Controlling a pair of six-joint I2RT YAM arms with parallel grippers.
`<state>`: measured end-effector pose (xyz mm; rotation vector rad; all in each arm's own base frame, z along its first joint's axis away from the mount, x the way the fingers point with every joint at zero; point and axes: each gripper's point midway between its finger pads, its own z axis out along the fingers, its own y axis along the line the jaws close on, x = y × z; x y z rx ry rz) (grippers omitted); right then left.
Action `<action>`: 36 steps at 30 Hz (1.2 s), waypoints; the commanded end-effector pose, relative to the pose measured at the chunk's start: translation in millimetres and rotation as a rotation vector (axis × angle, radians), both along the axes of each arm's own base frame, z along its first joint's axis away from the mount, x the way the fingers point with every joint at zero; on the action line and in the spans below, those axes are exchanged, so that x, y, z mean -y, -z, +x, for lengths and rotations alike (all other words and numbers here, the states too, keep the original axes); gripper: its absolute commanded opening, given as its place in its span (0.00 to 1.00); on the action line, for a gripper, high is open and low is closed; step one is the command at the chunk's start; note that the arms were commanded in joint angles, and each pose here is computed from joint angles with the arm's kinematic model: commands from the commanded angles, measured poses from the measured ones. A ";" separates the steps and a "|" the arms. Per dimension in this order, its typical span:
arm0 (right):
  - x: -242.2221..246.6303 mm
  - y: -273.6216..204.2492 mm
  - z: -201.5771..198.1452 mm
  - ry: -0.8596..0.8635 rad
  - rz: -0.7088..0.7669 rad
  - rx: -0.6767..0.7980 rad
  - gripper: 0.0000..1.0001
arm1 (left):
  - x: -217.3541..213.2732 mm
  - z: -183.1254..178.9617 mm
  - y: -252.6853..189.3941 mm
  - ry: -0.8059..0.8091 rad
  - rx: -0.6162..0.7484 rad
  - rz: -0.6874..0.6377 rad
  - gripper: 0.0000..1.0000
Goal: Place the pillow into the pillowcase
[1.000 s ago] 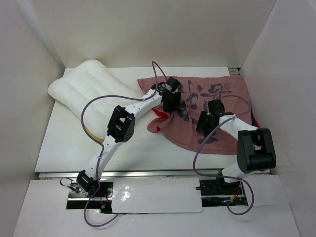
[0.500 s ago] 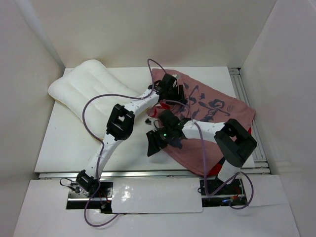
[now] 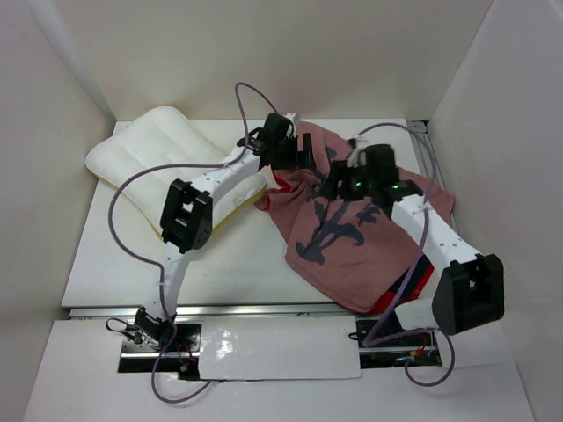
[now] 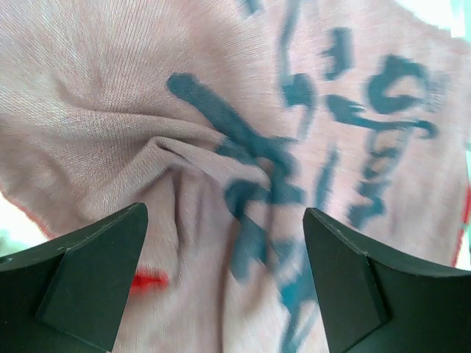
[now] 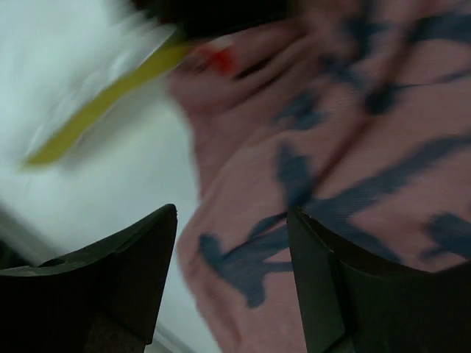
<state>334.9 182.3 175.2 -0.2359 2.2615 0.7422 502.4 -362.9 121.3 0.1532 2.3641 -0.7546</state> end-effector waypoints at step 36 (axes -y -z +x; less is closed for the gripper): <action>119.5 171.6 -15.0 0.656 0.000 -0.597 0.84 | 11.5 4.3 99.7 -0.051 -0.165 0.163 0.24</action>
